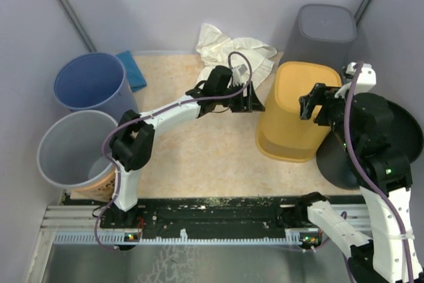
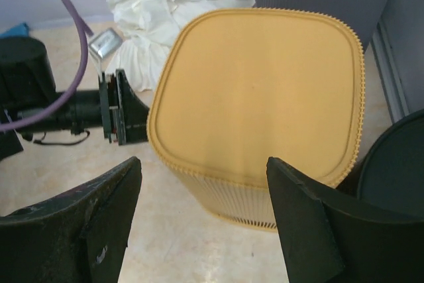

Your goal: Turn the large container upside down

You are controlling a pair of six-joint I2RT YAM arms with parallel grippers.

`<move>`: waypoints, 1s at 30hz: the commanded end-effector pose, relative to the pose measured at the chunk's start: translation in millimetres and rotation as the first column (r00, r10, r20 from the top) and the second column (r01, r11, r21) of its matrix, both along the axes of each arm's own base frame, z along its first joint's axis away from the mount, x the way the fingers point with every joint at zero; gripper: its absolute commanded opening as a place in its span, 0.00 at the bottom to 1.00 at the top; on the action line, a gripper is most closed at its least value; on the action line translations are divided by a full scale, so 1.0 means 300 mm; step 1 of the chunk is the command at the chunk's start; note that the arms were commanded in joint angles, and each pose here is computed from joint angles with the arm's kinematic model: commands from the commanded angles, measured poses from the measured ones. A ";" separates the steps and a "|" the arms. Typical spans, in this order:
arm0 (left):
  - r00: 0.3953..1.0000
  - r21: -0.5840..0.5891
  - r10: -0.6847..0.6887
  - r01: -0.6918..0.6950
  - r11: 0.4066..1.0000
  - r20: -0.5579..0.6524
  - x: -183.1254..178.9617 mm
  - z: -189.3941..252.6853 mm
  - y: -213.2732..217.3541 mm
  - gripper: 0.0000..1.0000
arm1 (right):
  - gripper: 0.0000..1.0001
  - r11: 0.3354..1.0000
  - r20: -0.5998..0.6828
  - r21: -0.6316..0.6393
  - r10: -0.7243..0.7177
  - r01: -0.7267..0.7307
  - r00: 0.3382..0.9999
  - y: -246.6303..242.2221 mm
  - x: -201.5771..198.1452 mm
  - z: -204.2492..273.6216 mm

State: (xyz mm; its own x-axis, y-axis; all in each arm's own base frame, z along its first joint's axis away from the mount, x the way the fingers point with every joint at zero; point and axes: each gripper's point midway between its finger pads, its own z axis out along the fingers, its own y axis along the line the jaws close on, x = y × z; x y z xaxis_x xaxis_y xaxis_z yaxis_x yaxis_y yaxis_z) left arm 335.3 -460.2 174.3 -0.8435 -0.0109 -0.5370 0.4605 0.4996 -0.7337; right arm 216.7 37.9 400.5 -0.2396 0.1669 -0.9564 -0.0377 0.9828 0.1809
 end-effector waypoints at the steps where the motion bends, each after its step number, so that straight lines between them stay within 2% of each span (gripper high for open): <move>1: 0.993 -0.054 0.037 -0.032 0.998 0.114 0.069 0.172 -0.002 0.76 | 0.76 0.990 -0.010 -0.061 0.125 -0.126 0.992 0.043 -0.039 0.013; 8: 0.966 0.034 0.161 -0.172 0.985 0.204 0.086 0.215 0.243 0.81 | 0.76 0.911 -0.108 -0.058 0.402 -0.409 0.909 0.201 -0.039 -0.065; 14: 0.906 0.078 0.240 -0.283 0.956 0.349 0.017 0.396 0.443 0.83 | 0.82 0.748 -0.174 0.082 0.662 -0.659 0.729 0.386 -0.036 -0.156; 16: 0.872 0.061 0.280 -0.330 0.942 0.400 -0.014 0.475 0.510 0.84 | 0.82 0.732 -0.201 0.101 0.678 -0.673 0.707 0.422 -0.008 -0.185; 18: 0.841 0.039 0.312 -0.365 0.930 0.442 -0.043 0.545 0.567 0.86 | 0.82 0.747 -0.231 0.073 0.658 -0.661 0.717 0.450 0.034 -0.218; 20: 0.822 0.019 0.330 -0.382 0.924 0.464 -0.073 0.600 0.607 0.86 | 0.83 0.793 -0.265 0.041 0.595 -0.608 0.758 0.454 0.093 -0.254; 23: 0.804 0.001 0.344 -0.394 0.919 0.486 -0.103 0.652 0.645 0.87 | 0.84 0.895 -0.307 -0.019 0.419 -0.445 0.855 0.388 0.205 -0.307; 25: 0.798 0.005 0.349 -0.404 0.915 0.492 -0.111 0.657 0.660 0.87 | 0.85 0.940 -0.333 -0.097 0.279 -0.328 0.900 0.317 0.258 -0.342; 27: 0.794 0.013 0.358 -0.418 0.908 0.492 -0.110 0.649 0.673 0.87 | 0.86 0.958 -0.347 -0.197 0.131 -0.209 0.929 0.231 0.297 -0.367; 30: 0.797 0.014 0.366 -0.424 0.906 0.481 -0.109 0.624 0.675 0.87 | 0.86 0.949 -0.343 -0.300 -0.007 -0.102 0.939 0.147 0.331 -0.385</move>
